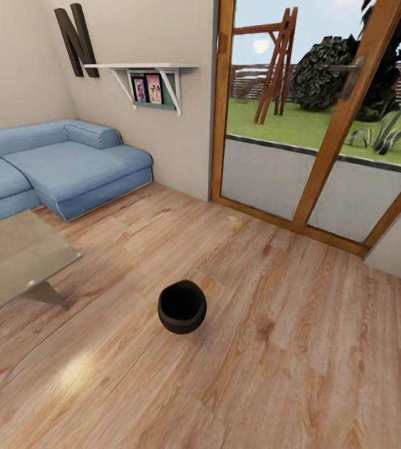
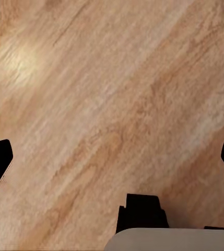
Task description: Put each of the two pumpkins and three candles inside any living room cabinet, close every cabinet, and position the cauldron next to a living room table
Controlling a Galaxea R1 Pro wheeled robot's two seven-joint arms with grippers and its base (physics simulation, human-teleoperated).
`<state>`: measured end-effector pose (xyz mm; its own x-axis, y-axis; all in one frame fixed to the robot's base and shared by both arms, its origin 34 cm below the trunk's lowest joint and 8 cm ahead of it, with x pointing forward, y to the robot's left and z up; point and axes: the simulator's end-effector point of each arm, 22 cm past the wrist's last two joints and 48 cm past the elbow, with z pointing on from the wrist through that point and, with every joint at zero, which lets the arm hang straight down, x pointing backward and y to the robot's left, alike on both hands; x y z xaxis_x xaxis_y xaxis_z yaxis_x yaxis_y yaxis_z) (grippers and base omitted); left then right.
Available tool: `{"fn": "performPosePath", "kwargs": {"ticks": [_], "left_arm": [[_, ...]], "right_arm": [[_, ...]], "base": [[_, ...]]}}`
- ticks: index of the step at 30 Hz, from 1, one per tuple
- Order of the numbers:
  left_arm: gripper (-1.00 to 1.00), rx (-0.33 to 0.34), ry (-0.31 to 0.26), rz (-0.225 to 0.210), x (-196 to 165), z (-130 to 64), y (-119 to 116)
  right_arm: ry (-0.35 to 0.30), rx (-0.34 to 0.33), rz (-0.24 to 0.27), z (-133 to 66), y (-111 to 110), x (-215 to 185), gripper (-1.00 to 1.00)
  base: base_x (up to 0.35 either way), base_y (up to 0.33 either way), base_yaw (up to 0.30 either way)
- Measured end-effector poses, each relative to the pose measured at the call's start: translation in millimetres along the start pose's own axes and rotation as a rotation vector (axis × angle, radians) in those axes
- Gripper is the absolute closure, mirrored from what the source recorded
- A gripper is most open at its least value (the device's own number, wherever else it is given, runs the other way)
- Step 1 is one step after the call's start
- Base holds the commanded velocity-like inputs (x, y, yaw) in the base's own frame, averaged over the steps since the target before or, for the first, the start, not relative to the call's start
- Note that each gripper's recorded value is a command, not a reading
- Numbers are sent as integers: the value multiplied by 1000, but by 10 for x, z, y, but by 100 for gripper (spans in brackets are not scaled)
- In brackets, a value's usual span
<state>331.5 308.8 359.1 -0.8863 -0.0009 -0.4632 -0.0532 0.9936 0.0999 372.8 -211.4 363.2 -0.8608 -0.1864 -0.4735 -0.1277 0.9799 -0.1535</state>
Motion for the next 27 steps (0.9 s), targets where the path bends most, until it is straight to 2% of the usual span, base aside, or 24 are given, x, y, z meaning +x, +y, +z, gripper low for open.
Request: {"fn": "performPosePath", "kwargs": {"ticks": [27], "left_arm": [[-100, 0, 0, 0, -1, 0, 0]], "right_arm": [[0, 5, -2, 5, -40, 6, -100]], "base": [[330, 92, 0]]}}
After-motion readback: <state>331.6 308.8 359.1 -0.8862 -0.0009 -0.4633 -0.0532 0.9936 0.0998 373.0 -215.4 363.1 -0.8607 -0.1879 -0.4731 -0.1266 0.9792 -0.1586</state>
